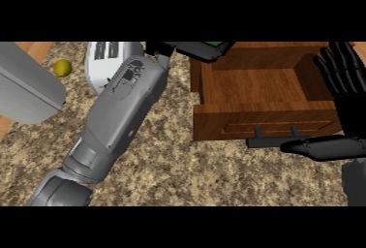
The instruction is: Pick up the cup, place it into the drawer and close the drawer
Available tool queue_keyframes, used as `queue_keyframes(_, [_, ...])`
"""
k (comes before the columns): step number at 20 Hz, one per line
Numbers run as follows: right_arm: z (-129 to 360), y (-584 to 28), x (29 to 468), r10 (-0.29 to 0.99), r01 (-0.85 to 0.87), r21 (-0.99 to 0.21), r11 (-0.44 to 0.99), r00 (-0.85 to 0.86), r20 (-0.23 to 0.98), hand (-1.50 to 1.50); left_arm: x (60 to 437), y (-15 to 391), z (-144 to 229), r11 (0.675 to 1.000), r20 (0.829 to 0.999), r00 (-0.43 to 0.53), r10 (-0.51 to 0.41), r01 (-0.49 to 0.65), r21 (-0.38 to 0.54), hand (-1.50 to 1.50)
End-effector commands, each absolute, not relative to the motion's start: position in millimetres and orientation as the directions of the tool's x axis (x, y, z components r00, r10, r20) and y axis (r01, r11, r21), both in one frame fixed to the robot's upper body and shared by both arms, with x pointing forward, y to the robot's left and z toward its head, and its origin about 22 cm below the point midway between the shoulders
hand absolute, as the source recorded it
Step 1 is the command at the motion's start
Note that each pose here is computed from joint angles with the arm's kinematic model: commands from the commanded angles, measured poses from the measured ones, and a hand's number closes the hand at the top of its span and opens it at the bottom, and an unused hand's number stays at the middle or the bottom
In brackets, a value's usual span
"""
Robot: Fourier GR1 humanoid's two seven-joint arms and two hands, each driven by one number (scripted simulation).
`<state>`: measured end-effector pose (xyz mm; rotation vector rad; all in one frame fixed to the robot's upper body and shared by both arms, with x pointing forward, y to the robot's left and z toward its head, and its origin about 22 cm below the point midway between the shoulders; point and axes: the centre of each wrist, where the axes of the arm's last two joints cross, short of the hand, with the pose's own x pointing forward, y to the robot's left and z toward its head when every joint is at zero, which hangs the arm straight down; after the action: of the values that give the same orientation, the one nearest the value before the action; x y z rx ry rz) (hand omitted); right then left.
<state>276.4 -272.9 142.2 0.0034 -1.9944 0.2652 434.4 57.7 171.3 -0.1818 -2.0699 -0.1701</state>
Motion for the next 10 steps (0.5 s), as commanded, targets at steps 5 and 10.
queue_keyframes(5, [148.4, -267.1, 284.4, 0.116, -0.143, -0.199, 0.969, -0.446, 0.887, -1.5, 445.3, 30.5, 173.1, 0.979, 0.936, -0.338, -0.093, 0.141, 0.148, 1.5])
queue_keyframes(10, [157.6, -265.7, 278.0, 0.079, -0.189, -0.186, 0.964, -0.465, 0.882, -1.5, 446.2, 32.1, 151.0, 0.953, 0.941, -0.269, -0.203, 0.166, 0.253, 1.5])
